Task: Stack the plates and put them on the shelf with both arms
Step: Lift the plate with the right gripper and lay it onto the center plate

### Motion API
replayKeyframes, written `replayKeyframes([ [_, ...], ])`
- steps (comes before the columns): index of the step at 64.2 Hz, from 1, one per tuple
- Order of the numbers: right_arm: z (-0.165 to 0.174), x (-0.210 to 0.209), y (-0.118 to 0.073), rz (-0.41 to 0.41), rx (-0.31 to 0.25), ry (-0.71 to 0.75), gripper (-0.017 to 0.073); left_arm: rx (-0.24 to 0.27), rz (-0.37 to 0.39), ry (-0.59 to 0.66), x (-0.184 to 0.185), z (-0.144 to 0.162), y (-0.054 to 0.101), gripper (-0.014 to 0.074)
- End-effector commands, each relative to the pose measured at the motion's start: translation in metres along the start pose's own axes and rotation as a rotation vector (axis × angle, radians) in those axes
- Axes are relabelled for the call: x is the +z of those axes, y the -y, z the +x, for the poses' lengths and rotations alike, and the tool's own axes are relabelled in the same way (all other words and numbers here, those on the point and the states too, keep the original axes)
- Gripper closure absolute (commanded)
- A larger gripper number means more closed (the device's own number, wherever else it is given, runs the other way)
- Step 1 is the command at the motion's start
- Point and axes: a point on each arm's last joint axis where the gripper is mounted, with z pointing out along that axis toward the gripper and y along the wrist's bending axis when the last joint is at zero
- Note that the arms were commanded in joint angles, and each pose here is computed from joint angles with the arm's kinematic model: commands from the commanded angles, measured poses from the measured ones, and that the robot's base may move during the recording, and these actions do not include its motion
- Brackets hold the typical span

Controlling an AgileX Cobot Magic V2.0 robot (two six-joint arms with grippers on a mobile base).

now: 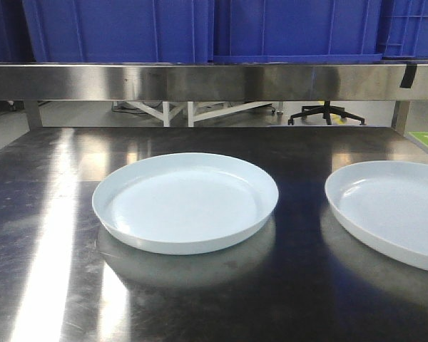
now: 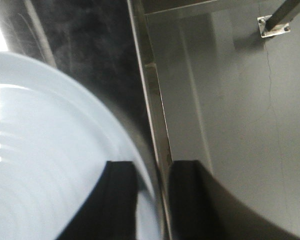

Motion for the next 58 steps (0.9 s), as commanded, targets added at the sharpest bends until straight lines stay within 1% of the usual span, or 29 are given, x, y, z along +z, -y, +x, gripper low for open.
replayKeyframes([
  [1, -0.016, -0.014, -0.002, -0.015, -0.015, 0.097, 0.0521, 0.0, 0.031, 0.099, -0.005, -0.014, 0.004, 0.0496],
  [2, -0.017, -0.015, -0.002, -0.016, -0.015, 0.103, 0.0526, 0.0, 0.031, 0.099, -0.005, -0.014, 0.004, 0.0496],
  [5, -0.024, -0.023, -0.004, -0.021, -0.015, 0.129, 0.0489, 0.0, 0.031, 0.099, -0.005, -0.014, 0.004, 0.0496],
  [12, -0.042, -0.05, -0.01, -0.04, -0.021, 0.204, 0.0508, 0.0, 0.031, 0.099, -0.005, -0.014, 0.004, 0.0496],
  [15, -0.049, -0.064, -0.015, -0.058, -0.032, 0.248, 0.0508, 0.0, 0.031, 0.099, -0.005, -0.014, 0.004, 0.0496],
  [19, -0.054, -0.08, -0.027, -0.096, -0.064, 0.299, 0.0508, 0.0, 0.031, 0.099, -0.005, -0.014, 0.004, 0.0496],
  [24, -0.059, -0.097, -0.051, -0.162, -0.125, 0.35, 0.0508, 0.0, 0.031, 0.099, -0.005, -0.014, 0.004, 0.0496],
  [29, -0.059, -0.106, -0.079, -0.238, -0.199, 0.366, 0.0508, 0.0, 0.031, 0.099, -0.005, -0.014, 0.004, 0.0496],
  [35, -0.054, -0.106, -0.117, -0.321, -0.292, 0.353, 0.0508, 0.0, 0.031, 0.099, -0.005, -0.014, 0.004, 0.0496],
  [36, -0.055, -0.107, -0.12, -0.328, -0.298, 0.356, 0.0508, 0.0, 0.031, 0.099, -0.005, -0.014, 0.004, 0.0496],
  [37, -0.053, -0.107, -0.128, -0.344, -0.317, 0.35, 0.0508, 0.0, 0.031, 0.099, -0.005, -0.014, 0.004, 0.0496],
  [41, -0.052, -0.102, -0.151, -0.378, -0.364, 0.331, 0.0508, 0.0, 0.031, 0.099, -0.005, -0.014, 0.004, 0.0496],
  [46, -0.05, -0.093, -0.18, -0.415, -0.419, 0.3, 0.0508, 0.0, 0.031, 0.099, -0.005, -0.014, 0.004, 0.0496],
  [50, -0.049, -0.083, -0.198, -0.426, -0.45, 0.271, 0.0508, 0.0, 0.031, 0.099, -0.005, -0.014, 0.004, 0.0496],
  [55, -0.045, -0.071, -0.213, -0.423, -0.483, 0.224, 0.0508, 0.0, 0.031, 0.099, -0.005, -0.014, 0.004, 0.0496],
  [58, -0.042, -0.063, -0.219, -0.413, -0.498, 0.192, 0.0502, 0.0, 0.031, 0.099, -0.005, -0.014, 0.004, 0.0496],
])
